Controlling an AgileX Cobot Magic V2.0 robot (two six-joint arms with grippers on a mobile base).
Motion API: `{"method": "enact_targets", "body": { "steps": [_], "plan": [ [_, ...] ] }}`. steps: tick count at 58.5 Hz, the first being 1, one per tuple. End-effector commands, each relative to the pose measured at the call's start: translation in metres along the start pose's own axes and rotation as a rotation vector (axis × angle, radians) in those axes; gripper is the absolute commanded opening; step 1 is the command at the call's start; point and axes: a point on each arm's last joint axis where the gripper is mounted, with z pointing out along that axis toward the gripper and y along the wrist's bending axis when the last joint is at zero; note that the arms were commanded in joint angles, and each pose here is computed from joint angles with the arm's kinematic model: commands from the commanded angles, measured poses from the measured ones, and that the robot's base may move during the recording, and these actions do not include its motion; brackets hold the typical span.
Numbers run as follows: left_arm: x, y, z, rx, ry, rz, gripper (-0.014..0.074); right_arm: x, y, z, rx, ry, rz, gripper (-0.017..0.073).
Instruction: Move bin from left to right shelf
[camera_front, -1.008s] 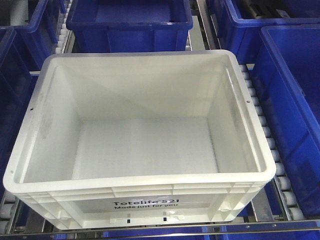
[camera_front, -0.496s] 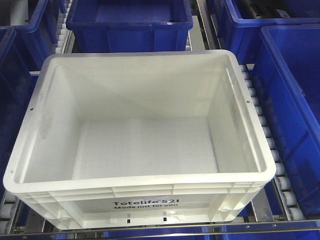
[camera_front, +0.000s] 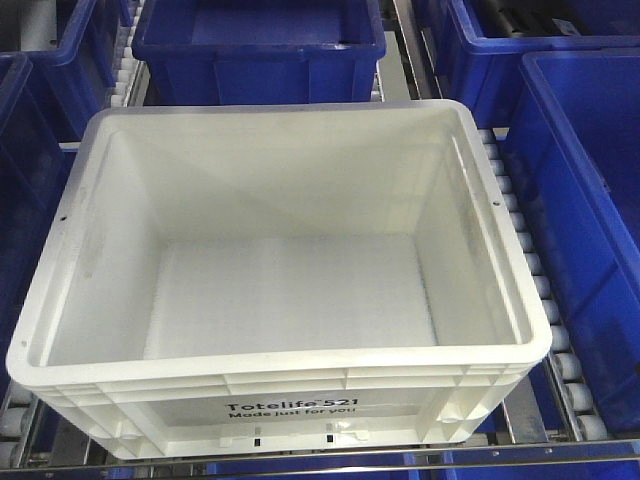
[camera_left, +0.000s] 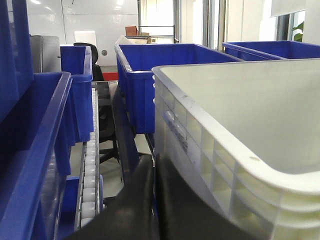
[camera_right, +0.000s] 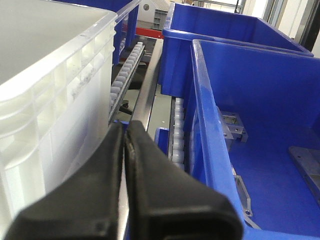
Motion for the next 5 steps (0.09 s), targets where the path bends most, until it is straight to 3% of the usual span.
{"method": "enact_targets", "body": {
  "steps": [1, 5],
  "plan": [
    [-0.0008, 0.0007, -0.0009, -0.004, -0.066, -0.014, -0.0006, -0.0002, -0.0007, -0.0005, 0.017, -0.056, -0.007, -0.0008],
    [-0.0008, 0.0007, -0.0009, -0.004, -0.066, -0.014, -0.0006, -0.0002, -0.0007, -0.0005, 0.017, -0.056, -0.007, -0.0008]
  ]
}}
